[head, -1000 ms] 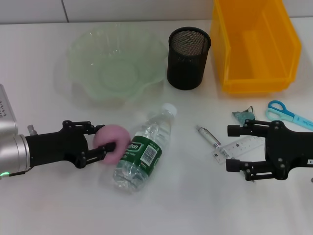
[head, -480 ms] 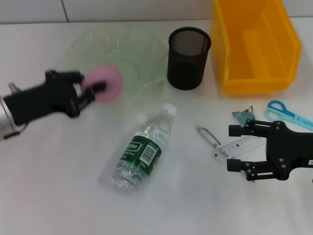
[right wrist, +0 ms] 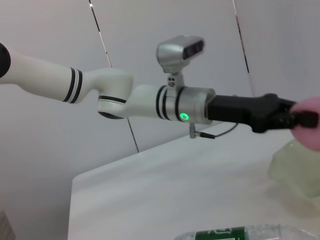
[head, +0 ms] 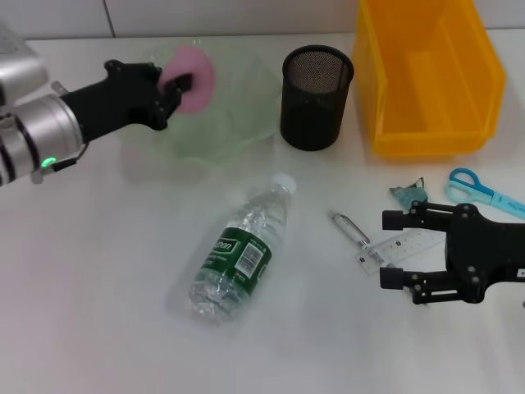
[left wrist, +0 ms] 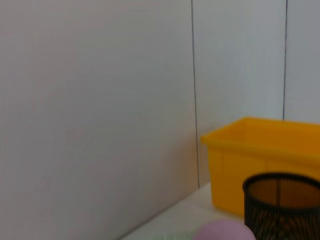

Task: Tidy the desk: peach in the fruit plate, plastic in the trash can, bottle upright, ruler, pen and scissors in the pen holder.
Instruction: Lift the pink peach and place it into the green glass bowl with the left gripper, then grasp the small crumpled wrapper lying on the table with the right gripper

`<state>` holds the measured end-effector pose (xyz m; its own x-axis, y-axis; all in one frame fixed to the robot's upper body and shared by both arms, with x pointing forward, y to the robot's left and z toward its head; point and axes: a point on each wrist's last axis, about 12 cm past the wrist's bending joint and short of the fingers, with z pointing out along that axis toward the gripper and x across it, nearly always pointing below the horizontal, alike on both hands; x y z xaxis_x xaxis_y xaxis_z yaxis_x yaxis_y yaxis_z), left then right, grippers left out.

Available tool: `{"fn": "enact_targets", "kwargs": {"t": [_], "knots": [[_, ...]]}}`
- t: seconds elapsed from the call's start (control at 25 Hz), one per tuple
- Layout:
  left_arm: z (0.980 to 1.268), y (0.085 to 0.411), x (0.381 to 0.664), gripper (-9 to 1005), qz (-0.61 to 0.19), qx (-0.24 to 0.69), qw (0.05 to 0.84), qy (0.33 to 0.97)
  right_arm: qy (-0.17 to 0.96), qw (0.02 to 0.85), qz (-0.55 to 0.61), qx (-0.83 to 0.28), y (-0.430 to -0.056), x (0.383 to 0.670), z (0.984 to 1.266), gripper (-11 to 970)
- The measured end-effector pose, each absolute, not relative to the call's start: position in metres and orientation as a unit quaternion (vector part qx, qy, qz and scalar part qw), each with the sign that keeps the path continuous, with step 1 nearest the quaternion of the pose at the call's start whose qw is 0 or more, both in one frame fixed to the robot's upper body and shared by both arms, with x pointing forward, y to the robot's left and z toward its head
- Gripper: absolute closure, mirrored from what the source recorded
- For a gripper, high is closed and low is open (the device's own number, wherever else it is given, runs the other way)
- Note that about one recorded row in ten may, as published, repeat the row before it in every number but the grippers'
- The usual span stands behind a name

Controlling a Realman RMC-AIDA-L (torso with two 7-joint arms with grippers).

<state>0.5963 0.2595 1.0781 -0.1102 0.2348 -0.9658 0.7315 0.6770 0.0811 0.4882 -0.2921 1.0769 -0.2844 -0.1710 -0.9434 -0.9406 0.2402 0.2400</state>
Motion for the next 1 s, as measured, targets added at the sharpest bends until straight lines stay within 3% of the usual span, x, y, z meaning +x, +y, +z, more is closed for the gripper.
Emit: {"fn": "enact_targets", "kwargs": {"t": [0.2, 0.4, 0.8, 0.96, 1.0], "knots": [[1.069, 0.245, 0.605, 777, -0.186, 0.355, 0.541, 0.74, 0.663, 0.426, 0.452, -0.419, -0.292, 0.489, 1.077, 120], [1.069, 0.246, 0.606, 566, -0.185, 0.348, 0.541, 0.743, 0.662, 0.425, 0.452, -0.42, -0.291, 0.489, 1.078, 120], [1.069, 0.247, 0.602, 295, -0.193, 0.349, 0.542, 0.739, 0.664, 0.427, 0.45, -0.418, -0.292, 0.49, 1.077, 120], [1.077, 0.251, 0.592, 128, -0.232, 0.347, 0.554, 0.721, 0.66, 0.437, 0.453, -0.41, -0.294, 0.487, 1.079, 120], [1.081, 0.252, 0.588, 128, -0.25, 0.346, 0.56, 0.71, 0.658, 0.445, 0.453, -0.405, -0.296, 0.486, 1.079, 120]]}}
